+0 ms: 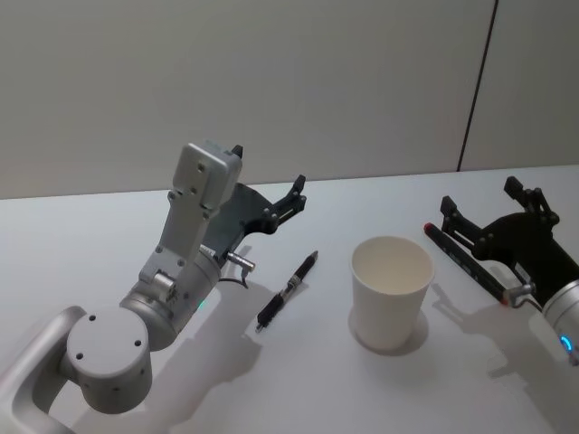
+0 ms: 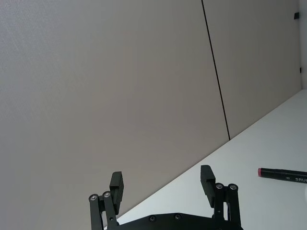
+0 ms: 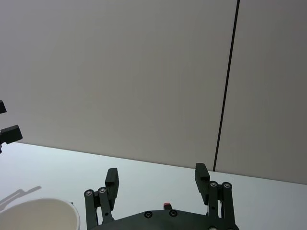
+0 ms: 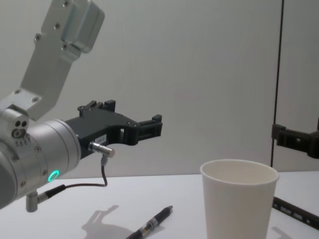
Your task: Place the pen into the pen holder.
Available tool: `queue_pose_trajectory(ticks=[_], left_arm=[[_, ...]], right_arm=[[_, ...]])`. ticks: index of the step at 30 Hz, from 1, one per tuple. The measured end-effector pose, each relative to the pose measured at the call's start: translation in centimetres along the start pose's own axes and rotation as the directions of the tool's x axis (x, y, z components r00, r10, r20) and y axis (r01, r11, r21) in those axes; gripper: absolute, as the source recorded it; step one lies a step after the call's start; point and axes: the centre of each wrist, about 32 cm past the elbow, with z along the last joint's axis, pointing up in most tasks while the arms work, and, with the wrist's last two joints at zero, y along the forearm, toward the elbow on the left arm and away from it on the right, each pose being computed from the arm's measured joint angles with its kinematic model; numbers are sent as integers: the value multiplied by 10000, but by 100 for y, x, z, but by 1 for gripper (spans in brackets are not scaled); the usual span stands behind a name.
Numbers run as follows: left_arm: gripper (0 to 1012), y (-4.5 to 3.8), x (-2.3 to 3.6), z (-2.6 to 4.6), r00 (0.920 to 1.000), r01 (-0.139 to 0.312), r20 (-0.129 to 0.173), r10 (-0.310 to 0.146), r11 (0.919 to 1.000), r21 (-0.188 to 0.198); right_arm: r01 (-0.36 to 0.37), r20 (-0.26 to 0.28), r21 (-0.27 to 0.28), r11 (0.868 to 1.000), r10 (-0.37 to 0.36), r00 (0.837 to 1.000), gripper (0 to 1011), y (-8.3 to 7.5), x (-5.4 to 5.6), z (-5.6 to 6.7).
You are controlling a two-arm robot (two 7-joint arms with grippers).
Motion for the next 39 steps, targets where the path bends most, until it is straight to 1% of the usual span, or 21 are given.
queue_pose_trajectory(ticks=[39], left_arm=[[1001,0,0,0,10000,0,0,0,10000,0]], right_arm=[[0,0,0,10000,0,10000,1001,0,0,0]])
